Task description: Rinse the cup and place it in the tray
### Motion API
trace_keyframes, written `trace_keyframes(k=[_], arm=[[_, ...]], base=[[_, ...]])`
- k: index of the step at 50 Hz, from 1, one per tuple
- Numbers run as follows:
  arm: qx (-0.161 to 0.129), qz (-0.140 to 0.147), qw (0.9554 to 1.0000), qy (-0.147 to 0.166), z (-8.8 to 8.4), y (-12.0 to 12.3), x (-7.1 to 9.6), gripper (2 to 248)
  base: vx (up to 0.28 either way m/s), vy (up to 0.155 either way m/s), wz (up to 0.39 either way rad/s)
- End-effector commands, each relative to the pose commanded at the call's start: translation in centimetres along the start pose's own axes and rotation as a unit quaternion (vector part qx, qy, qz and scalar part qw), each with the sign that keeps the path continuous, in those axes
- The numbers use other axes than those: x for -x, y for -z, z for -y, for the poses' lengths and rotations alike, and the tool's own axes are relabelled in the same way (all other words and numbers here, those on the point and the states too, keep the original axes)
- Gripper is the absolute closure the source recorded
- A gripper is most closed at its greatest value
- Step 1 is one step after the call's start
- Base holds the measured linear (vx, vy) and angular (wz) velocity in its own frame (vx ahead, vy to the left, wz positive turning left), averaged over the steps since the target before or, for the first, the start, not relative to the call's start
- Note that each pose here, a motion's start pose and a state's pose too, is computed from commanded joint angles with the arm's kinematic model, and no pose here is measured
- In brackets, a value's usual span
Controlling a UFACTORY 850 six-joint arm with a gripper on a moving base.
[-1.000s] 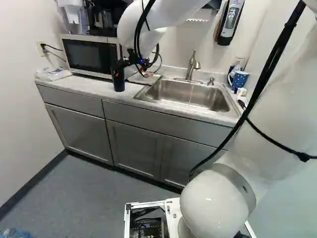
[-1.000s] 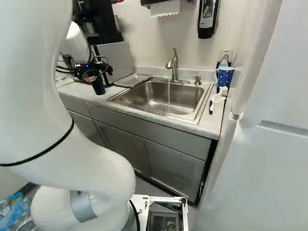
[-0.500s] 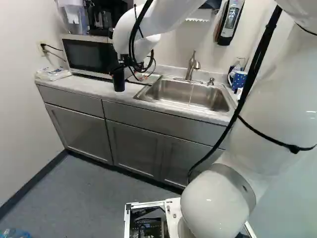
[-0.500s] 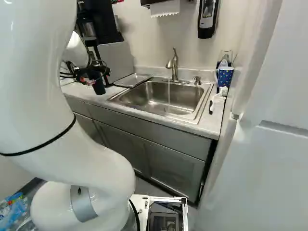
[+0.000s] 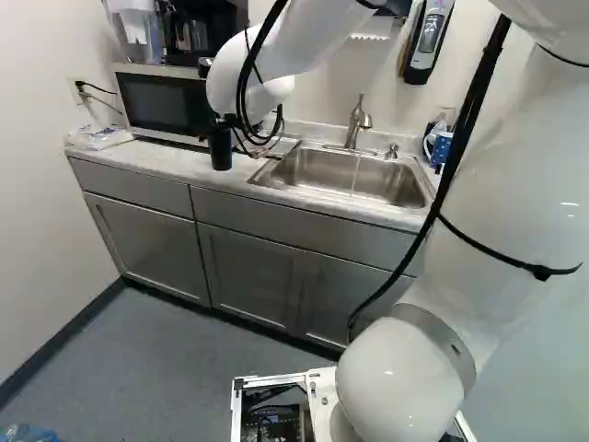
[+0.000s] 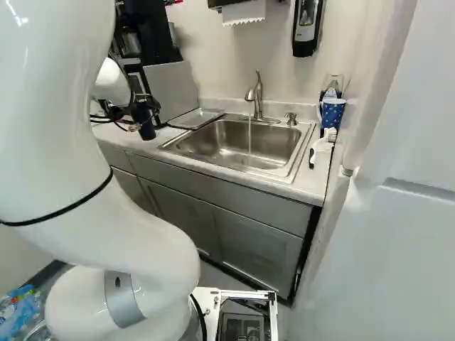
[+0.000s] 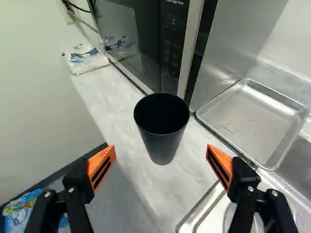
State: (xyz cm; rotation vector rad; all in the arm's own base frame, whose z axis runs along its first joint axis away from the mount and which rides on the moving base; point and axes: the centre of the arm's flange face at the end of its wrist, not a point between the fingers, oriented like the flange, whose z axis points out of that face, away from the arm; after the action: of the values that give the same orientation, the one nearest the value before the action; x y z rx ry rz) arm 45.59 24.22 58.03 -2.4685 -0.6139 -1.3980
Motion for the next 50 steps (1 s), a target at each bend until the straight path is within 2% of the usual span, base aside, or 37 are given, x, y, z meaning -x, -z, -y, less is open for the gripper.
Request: trace_keyframes(k=[25,50], arm=[[-0.006,-0.045,0.999,0.003,0.7,-0.8,1.4,3],[-0.007,-0.09,0.9959,0.004,0.9,-2.1,2.5,3]], base=[[0.0,0.0,0.0],[0.0,0.0,0.0]])
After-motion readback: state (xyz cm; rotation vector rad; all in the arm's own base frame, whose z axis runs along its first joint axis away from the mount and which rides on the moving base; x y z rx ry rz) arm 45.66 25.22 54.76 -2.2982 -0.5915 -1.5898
